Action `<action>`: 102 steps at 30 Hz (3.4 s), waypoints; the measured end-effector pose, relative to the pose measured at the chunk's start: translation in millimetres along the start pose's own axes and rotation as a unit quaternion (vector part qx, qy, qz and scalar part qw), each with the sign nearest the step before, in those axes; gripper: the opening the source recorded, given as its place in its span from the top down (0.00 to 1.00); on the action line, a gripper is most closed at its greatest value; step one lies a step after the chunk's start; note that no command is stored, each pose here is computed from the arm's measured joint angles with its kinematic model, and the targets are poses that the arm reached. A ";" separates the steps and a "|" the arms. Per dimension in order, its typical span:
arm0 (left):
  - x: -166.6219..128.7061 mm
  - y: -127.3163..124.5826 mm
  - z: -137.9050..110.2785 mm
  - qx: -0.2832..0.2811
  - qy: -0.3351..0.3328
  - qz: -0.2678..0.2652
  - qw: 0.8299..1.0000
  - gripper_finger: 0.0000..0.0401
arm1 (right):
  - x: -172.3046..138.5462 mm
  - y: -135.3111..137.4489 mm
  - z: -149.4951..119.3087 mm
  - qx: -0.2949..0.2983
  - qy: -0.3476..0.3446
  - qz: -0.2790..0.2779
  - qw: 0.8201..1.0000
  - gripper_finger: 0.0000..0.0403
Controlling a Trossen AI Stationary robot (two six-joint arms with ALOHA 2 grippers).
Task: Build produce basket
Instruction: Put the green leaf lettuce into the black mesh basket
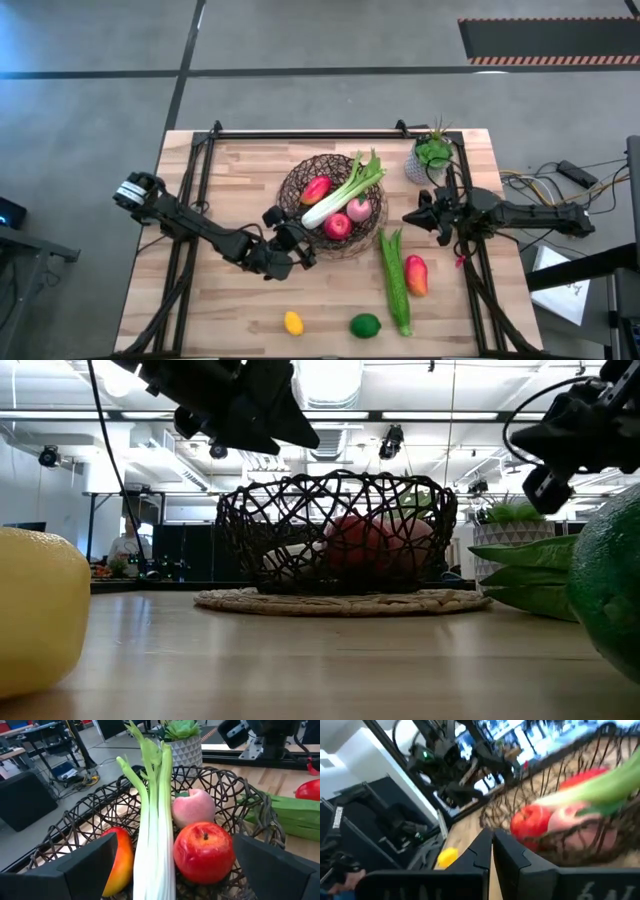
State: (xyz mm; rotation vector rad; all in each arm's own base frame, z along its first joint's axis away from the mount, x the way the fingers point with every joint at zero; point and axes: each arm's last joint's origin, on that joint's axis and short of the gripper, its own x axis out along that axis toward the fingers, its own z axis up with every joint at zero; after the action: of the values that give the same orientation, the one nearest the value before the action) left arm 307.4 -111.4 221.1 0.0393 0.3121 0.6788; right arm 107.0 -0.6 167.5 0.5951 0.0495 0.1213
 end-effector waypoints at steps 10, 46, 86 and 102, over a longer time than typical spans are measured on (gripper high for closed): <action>0.2 0.5 -2.0 0.001 0.002 0.000 1.000 0.06 | 24.6 7.4 2.4 0.052 0.198 -0.098 0.974 0.82; 1.3 13.8 -43.0 -0.082 -0.021 -0.008 0.996 0.06 | 159.1 93.4 -20.7 0.087 0.476 -0.439 0.757 0.31; -14.3 2.1 -21.6 -0.069 -0.105 -0.109 0.986 0.06 | 134.9 145.6 -26.9 -0.120 0.293 -0.356 0.879 0.95; 1.4 -60.8 -6.3 0.044 -0.169 -0.260 0.950 0.06 | 134.0 199.5 -10.1 -0.420 0.000 -0.034 0.907 0.96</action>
State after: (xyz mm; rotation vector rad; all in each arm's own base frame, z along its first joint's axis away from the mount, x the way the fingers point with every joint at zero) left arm 343.7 -158.3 206.4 0.1508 0.0133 0.1257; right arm 219.2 186.0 269.7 -0.2733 0.0147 0.0644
